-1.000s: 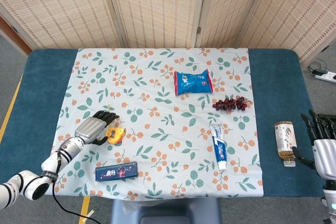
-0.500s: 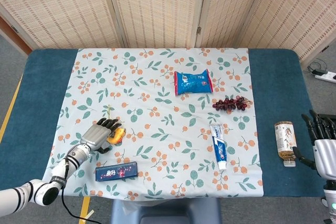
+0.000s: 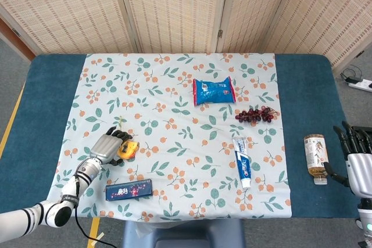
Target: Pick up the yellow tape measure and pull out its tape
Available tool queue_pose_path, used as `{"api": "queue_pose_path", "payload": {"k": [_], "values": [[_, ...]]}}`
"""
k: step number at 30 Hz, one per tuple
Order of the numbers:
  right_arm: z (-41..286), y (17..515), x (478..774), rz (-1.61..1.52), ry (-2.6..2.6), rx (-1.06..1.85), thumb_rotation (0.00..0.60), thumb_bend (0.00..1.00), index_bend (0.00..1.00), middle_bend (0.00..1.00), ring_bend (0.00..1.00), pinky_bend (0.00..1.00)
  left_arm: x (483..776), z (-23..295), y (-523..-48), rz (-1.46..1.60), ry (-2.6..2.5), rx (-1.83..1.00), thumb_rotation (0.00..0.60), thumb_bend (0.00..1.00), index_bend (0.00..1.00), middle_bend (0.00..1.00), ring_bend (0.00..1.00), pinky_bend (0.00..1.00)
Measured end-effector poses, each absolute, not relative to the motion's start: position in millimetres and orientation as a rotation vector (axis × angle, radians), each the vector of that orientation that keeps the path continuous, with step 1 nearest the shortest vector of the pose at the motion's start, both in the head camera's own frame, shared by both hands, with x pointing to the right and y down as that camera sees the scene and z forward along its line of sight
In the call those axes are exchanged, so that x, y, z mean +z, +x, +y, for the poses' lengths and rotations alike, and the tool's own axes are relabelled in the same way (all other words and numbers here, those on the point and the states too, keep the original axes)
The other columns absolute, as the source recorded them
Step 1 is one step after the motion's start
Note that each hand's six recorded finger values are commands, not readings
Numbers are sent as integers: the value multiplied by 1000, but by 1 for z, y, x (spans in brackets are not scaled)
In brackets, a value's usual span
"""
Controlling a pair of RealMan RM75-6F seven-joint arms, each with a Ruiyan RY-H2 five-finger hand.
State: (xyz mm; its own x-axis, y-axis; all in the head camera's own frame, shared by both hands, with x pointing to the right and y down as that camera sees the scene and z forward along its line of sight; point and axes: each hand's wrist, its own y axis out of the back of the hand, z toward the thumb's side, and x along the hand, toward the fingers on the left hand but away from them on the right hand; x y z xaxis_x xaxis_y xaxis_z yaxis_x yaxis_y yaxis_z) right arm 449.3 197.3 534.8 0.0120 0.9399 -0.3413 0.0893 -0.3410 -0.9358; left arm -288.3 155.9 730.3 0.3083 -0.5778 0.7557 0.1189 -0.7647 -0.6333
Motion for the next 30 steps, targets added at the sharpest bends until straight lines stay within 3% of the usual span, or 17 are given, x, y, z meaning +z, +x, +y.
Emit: {"api": "queue_pose_path", "payload": {"k": [19,27,30], "values": [[197,450,534,-1094,-1526,1428,600,331,0,21,92,0,735,155,-288,475,-1997,-1536,600,357,319,299,233,3],[198,448,532,-1093,-1525,1419,600,330,0,32,93,0,737,149,-290,550,-1995,-1519,600,375,520,489,403,105],[197,444,530,-1093,-1535,1393,600,330,0,50,104,0,733,145,-289,597,-1999,-1485,600,375,561,513,430,131]]}}
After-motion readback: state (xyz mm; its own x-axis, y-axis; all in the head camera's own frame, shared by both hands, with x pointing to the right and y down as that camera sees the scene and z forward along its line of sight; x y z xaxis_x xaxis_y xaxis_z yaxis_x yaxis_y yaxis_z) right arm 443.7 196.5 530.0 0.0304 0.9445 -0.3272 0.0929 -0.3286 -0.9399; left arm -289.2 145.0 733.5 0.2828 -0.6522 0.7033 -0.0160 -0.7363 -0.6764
